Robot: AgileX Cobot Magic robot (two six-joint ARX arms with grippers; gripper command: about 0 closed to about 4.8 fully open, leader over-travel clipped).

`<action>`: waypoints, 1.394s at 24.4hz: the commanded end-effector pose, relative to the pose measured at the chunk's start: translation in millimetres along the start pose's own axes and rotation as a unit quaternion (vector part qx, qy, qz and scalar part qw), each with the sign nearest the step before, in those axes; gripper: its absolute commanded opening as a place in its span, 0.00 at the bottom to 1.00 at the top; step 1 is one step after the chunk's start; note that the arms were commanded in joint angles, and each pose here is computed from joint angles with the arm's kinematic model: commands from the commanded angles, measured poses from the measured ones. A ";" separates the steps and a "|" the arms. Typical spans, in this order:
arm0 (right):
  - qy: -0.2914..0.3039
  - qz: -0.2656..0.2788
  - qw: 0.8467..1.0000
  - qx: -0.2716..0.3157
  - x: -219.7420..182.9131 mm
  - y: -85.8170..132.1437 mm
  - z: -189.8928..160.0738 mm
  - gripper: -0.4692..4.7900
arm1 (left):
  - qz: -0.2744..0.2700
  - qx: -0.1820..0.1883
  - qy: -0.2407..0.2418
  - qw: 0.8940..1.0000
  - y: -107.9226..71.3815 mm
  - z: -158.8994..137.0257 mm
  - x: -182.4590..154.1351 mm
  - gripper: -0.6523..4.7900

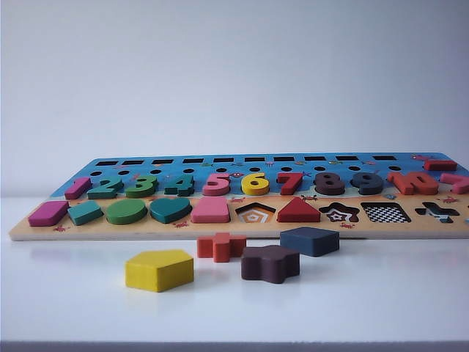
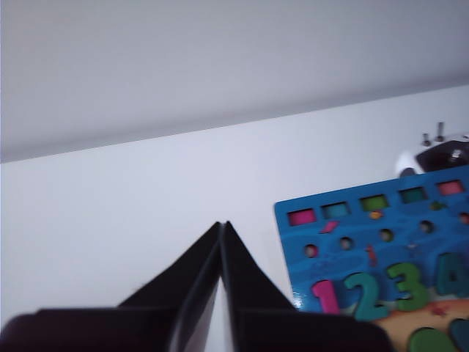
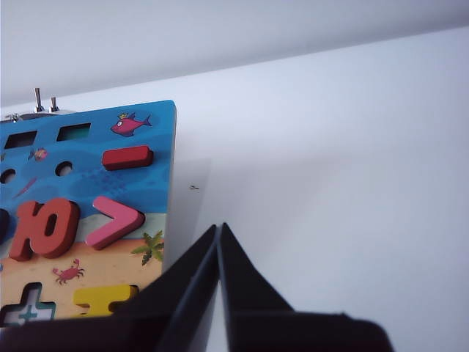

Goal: Insert the cube into the slot.

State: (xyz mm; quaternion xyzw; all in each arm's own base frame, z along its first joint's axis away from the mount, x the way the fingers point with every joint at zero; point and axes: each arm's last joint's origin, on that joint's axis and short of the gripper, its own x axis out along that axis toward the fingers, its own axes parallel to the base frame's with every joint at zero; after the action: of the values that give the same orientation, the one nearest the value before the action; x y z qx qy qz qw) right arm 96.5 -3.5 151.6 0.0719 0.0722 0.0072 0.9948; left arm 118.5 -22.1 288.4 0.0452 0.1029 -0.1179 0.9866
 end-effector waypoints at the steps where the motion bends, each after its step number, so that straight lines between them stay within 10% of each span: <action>1: -0.006 0.001 1.000 0.016 -0.2 0.2 1.0 0.08 | -0.087 -0.010 0.032 0.996 -9.2 20.3 -3.4 0.14; 23: -0.030 0.167 0.979 0.113 -24.3 18.1 53.8 0.39 | -0.427 -0.031 0.141 0.893 -48.7 27.8 -24.0 0.14; 34: 0.002 0.256 0.962 0.101 -73.4 36.9 124.9 0.54 | -0.410 -0.031 0.188 0.892 -51.0 20.9 -11.5 0.14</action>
State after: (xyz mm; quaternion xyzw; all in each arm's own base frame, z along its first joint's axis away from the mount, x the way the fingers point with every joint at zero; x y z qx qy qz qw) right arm 41.7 12.5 287.0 0.1876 0.0410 0.2366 0.9524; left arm 98.1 -71.4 306.5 -0.0151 0.3050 -0.5026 0.8088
